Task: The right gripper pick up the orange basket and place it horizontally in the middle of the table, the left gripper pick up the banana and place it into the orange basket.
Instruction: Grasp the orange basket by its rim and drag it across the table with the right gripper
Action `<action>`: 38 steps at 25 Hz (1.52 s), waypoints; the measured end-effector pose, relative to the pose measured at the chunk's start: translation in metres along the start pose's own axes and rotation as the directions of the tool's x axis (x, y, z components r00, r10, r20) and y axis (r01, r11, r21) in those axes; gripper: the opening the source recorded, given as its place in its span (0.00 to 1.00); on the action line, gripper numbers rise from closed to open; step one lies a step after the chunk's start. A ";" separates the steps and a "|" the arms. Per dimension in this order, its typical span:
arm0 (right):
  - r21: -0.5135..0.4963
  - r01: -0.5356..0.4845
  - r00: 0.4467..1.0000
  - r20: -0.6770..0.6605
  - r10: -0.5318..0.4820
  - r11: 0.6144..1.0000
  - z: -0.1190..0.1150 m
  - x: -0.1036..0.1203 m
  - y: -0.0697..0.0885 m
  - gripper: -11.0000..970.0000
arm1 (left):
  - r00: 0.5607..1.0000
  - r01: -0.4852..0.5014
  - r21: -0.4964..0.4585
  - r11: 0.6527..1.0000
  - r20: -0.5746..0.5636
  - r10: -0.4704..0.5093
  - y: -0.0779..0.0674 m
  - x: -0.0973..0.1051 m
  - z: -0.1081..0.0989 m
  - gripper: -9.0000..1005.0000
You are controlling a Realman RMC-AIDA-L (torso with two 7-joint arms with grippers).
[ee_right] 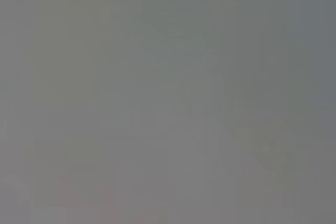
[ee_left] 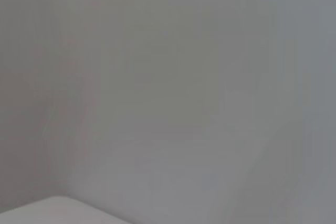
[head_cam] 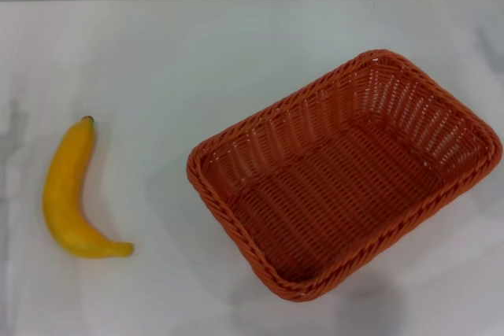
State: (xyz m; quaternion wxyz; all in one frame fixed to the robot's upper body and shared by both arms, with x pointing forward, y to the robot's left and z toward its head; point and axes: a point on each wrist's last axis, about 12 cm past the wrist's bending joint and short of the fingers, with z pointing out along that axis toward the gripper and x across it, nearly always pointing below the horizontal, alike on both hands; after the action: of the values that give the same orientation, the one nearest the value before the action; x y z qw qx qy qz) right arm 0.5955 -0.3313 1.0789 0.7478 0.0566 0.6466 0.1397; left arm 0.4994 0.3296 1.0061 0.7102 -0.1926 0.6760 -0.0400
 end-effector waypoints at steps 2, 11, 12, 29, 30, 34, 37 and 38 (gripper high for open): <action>-0.130 0.091 0.996 0.003 -0.091 0.987 0.006 -0.015 0.002 0.90 | 1.000 0.010 -0.001 1.000 0.010 -0.010 0.003 -0.001 -0.004 0.86; -0.351 0.328 0.904 -0.152 -0.399 0.877 0.018 -0.107 0.021 0.90 | 0.999 0.031 -0.014 0.999 0.017 -0.030 0.017 -0.002 -0.018 0.86; -0.368 0.357 0.883 -0.167 -0.439 0.859 0.018 -0.118 0.028 0.90 | 0.999 0.030 -0.016 0.999 0.019 -0.030 0.018 -0.002 -0.019 0.86; -0.272 0.071 0.589 -0.765 -0.260 0.960 -0.018 -0.167 0.098 0.89 | 0.999 0.023 0.007 1.000 0.039 -0.024 0.017 -0.004 -0.020 0.86; -0.260 0.058 0.571 -0.783 -0.245 0.964 -0.019 -0.165 0.101 0.88 | 0.999 0.024 0.008 1.000 0.039 -0.024 0.017 -0.004 -0.020 0.86; -0.209 0.080 0.501 -0.837 -0.221 0.975 -0.019 -0.150 0.108 0.88 | 0.998 0.023 0.015 1.000 0.052 -0.024 0.016 -0.006 -0.020 0.86; -0.187 0.111 0.441 -0.871 -0.217 0.976 -0.018 -0.137 0.110 0.87 | 0.998 0.021 0.024 0.999 0.067 -0.023 0.015 -0.008 -0.020 0.86; -0.185 0.110 0.424 -0.880 -0.214 0.977 -0.017 -0.133 0.111 0.87 | 0.997 0.021 0.026 0.999 0.068 -0.023 0.014 -0.008 -0.020 0.86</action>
State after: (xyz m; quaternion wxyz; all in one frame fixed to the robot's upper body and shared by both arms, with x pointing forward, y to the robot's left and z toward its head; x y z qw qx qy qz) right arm 0.5474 -0.2648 1.2317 0.3046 -0.1253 0.9380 0.1076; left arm 0.4761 0.3409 1.0084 0.7347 -0.1923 0.6486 -0.0497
